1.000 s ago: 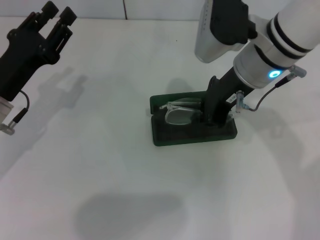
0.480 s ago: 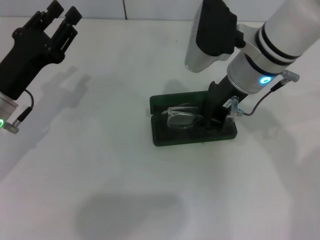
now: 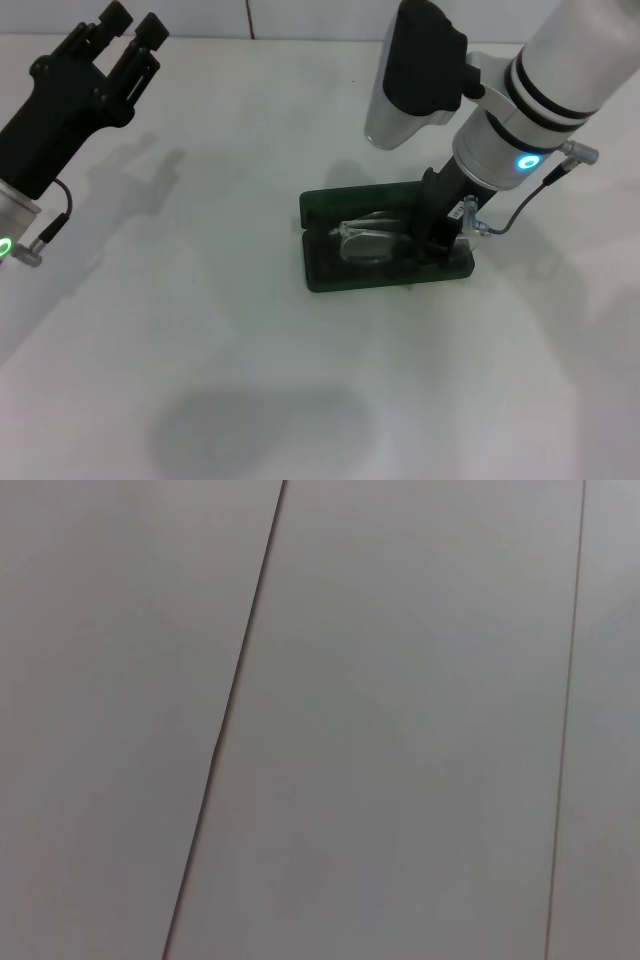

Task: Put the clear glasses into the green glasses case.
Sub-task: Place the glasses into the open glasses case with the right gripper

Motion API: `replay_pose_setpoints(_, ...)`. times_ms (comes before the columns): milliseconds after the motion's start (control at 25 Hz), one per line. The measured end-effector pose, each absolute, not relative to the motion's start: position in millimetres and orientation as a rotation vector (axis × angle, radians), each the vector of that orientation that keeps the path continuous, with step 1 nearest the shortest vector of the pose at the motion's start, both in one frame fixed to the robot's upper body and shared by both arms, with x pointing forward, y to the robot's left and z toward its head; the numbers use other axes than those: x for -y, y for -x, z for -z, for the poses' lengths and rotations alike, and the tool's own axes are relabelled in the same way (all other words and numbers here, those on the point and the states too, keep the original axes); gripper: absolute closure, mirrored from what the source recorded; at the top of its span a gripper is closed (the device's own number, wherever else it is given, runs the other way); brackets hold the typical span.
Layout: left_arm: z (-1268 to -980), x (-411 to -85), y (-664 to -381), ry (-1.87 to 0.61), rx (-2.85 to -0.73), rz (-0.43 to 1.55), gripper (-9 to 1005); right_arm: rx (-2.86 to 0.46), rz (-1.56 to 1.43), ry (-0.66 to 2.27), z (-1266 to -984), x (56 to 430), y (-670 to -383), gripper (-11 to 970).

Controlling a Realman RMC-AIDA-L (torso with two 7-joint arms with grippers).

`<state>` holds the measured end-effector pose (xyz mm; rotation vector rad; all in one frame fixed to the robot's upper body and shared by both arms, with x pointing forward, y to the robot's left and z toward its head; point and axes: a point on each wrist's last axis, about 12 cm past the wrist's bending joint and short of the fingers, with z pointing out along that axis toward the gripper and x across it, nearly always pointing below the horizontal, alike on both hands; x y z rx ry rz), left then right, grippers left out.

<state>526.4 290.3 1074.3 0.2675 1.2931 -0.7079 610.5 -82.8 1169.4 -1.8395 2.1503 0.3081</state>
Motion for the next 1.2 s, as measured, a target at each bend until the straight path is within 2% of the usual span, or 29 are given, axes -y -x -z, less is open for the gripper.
replay_pose_setpoints(720, -1072.9, -285.1, -526.3, -0.258, -1.292, 0.717, 489, -2.150, -0.248, 1.870, -1173.3, 76.6, -609.6, 838)
replay_pose_setpoints(1200, -1071.3, -280.6, -525.6, -0.253, -1.293, 0.727, 489, -2.154, -0.210, 1.875, -1171.0, 80.9, -610.5, 741)
